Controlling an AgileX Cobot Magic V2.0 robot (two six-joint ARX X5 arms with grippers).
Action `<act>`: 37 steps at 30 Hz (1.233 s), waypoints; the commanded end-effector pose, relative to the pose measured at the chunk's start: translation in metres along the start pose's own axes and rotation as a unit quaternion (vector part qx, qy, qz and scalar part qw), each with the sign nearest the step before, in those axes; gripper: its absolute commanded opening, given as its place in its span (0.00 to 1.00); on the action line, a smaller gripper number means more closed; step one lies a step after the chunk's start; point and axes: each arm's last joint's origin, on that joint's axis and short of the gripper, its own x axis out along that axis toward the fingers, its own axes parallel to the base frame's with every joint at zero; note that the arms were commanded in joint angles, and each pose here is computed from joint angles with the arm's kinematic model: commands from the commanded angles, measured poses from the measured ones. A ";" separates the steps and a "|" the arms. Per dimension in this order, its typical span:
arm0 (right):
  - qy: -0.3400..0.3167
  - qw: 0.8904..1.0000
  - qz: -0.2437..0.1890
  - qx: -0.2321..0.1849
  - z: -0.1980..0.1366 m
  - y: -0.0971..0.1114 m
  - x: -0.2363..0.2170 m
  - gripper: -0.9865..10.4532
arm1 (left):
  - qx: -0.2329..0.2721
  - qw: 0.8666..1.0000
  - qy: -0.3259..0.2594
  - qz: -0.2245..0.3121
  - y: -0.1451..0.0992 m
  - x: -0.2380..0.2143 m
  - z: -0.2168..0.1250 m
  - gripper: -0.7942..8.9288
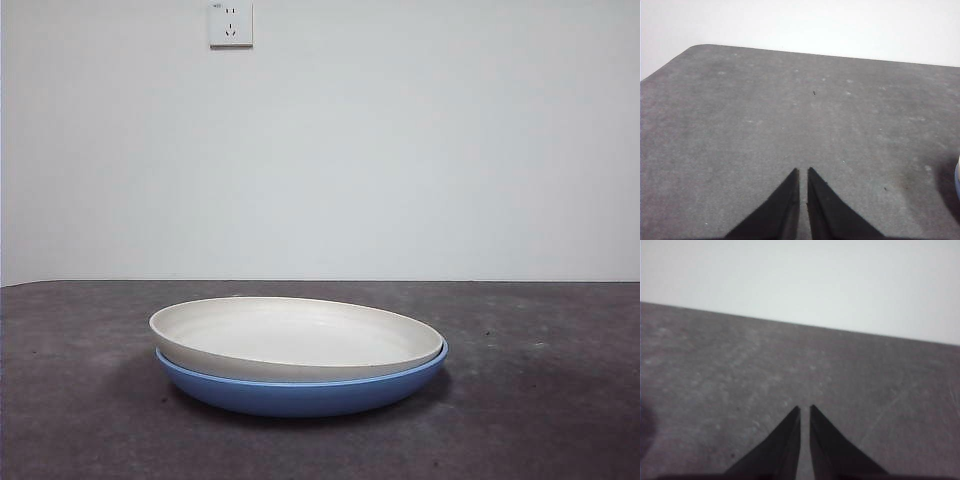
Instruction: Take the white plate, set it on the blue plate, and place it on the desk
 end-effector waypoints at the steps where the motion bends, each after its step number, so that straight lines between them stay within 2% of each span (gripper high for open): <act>1: -0.004 1.000 -0.004 -0.004 -0.006 0.000 0.001 0.11 | 0.004 1.000 0.013 0.004 0.001 0.002 -0.007 0.11; 5: 0.012 1.000 -0.007 0.001 -0.017 0.000 0.003 0.11 | 0.004 1.000 0.013 0.004 0.001 0.002 -0.007 0.11; 13: 0.064 0.997 -0.047 0.015 -0.027 -0.002 0.002 0.11 | 0.004 1.000 0.013 0.004 0.001 0.002 -0.007 0.11; 21: 0.065 0.995 -0.068 0.017 -0.027 -0.003 0.002 0.11 | 0.004 1.000 0.013 0.004 0.001 0.002 -0.007 0.11; 24: 0.065 0.995 -0.071 0.021 -0.027 -0.004 0.002 0.11 | 0.004 1.000 0.013 0.004 0.001 0.002 -0.007 0.11; 29: 0.062 0.994 -0.072 0.050 -0.027 -0.003 0.002 0.11 | 0.004 1.000 0.013 0.004 0.001 0.002 -0.007 0.11; 37: 0.047 0.995 -0.072 0.050 -0.024 -0.004 0.002 0.11 | 0.004 1.000 0.013 0.004 0.001 0.002 -0.007 0.11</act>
